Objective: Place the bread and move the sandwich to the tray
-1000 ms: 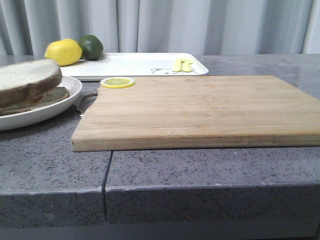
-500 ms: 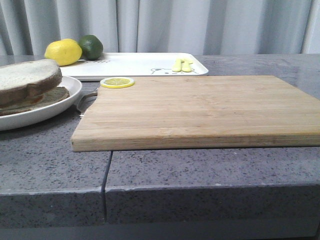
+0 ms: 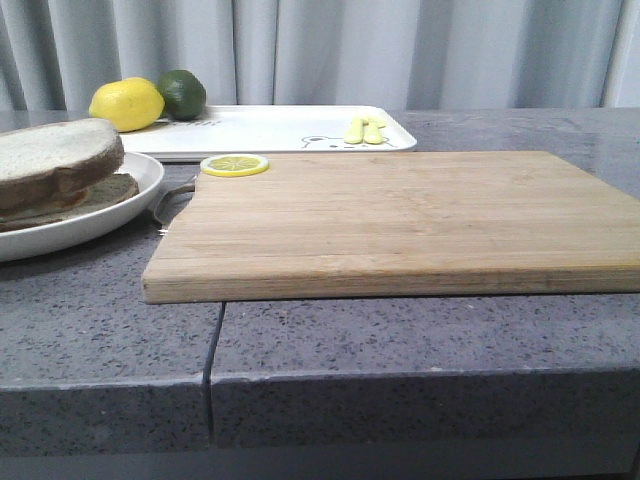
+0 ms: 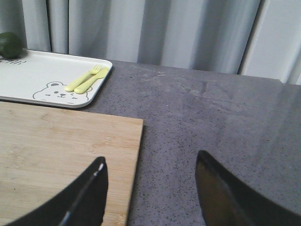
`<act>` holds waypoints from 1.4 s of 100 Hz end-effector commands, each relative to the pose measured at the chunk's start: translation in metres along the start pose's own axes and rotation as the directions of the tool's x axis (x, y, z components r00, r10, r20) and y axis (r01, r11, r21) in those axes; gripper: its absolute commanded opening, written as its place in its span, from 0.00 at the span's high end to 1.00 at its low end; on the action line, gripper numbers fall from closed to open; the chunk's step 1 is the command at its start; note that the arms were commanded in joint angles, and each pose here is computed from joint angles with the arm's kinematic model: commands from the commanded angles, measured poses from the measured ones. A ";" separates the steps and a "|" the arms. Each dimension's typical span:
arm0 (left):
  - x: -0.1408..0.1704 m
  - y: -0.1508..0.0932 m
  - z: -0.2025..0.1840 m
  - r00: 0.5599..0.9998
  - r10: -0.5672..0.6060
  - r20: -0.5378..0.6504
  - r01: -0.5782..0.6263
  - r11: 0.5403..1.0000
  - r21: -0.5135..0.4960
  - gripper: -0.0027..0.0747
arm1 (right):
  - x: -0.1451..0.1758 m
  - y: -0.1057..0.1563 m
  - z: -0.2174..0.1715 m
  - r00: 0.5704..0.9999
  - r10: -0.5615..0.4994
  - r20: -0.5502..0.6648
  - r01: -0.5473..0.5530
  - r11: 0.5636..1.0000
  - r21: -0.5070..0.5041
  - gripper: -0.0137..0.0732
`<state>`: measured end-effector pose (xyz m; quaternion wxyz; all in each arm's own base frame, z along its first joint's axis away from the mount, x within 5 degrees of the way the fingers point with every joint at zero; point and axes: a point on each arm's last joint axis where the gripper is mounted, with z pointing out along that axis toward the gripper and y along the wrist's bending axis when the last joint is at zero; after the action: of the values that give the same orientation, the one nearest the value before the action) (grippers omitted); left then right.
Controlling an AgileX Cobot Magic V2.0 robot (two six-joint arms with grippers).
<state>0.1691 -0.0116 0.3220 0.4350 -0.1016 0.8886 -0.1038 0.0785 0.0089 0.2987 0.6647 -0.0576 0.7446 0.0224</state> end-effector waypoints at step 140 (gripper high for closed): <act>-0.013 0.037 0.086 0.970 -0.219 -0.110 0.201 0.967 -0.155 0.33 | -0.016 -0.002 -0.002 0.995 -0.010 0.101 0.009 1.000 0.017 0.35</act>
<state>0.2342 0.0184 0.2541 0.3103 -0.2217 0.9205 -0.0847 0.0785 0.0089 0.2987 0.6647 -0.0576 0.7446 0.0224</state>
